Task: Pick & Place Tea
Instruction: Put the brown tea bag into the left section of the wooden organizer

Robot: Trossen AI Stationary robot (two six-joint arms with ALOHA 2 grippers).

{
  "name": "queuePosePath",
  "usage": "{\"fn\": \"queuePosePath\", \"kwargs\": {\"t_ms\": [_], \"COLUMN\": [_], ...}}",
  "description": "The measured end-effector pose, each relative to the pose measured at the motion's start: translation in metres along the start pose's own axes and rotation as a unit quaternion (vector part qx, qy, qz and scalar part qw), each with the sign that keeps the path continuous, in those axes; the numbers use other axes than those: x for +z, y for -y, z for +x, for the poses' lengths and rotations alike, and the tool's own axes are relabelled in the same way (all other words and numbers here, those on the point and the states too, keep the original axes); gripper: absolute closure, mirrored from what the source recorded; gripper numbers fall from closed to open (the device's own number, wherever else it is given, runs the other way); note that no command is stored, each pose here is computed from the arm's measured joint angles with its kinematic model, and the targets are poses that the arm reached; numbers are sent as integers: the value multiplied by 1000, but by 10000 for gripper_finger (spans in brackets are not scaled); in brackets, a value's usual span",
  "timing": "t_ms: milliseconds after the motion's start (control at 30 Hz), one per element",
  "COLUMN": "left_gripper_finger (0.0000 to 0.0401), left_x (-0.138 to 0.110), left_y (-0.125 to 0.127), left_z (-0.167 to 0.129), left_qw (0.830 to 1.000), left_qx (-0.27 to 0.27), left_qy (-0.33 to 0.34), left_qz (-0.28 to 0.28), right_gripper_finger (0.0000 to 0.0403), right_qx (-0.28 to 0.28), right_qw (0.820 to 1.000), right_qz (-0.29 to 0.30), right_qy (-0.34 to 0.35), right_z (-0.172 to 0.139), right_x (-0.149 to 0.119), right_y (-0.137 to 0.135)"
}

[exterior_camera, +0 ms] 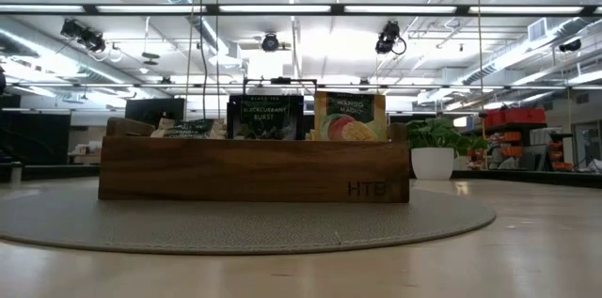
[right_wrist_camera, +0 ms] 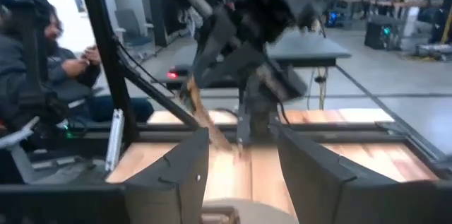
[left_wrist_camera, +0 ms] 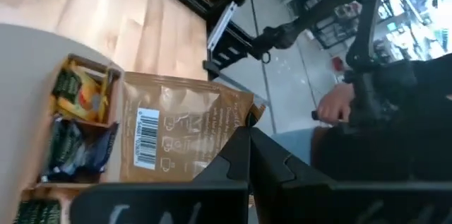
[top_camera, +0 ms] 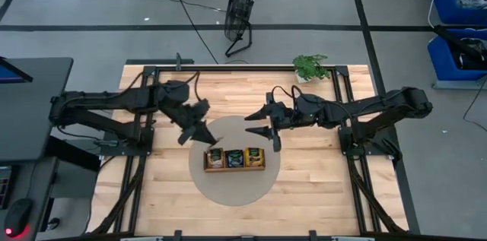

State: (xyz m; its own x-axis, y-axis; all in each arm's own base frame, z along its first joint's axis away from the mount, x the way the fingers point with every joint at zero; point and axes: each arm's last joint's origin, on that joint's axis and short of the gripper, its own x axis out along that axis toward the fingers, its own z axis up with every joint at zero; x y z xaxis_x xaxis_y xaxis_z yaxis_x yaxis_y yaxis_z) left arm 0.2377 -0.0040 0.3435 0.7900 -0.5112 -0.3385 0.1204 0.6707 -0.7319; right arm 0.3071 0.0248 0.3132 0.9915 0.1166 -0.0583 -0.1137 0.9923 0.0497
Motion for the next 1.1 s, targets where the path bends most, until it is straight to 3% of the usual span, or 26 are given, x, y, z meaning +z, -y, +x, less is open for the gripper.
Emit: {"fn": "queuePosePath", "kwargs": {"t_ms": [467, 867, 1100], "left_gripper_finger": [401, 401, 401], "left_x": [34, 36, 36], "left_y": [-29, -37, -37], "left_z": [30, 39, 39], "left_qw": [996, 994, 995], "left_qx": [-84, -96, -92], "left_qy": [32, 15, 20], "left_qz": [-24, -44, -44], "right_gripper_finger": [224, 225, 270], "right_qx": [29, 43, 64], "right_qw": [999, 998, 997], "right_qz": [-4, 10, 14], "right_qy": [-19, -38, -43], "right_z": [8, 20, 20], "right_x": [-10, -24, -25], "right_y": [-12, -12, -13]}}
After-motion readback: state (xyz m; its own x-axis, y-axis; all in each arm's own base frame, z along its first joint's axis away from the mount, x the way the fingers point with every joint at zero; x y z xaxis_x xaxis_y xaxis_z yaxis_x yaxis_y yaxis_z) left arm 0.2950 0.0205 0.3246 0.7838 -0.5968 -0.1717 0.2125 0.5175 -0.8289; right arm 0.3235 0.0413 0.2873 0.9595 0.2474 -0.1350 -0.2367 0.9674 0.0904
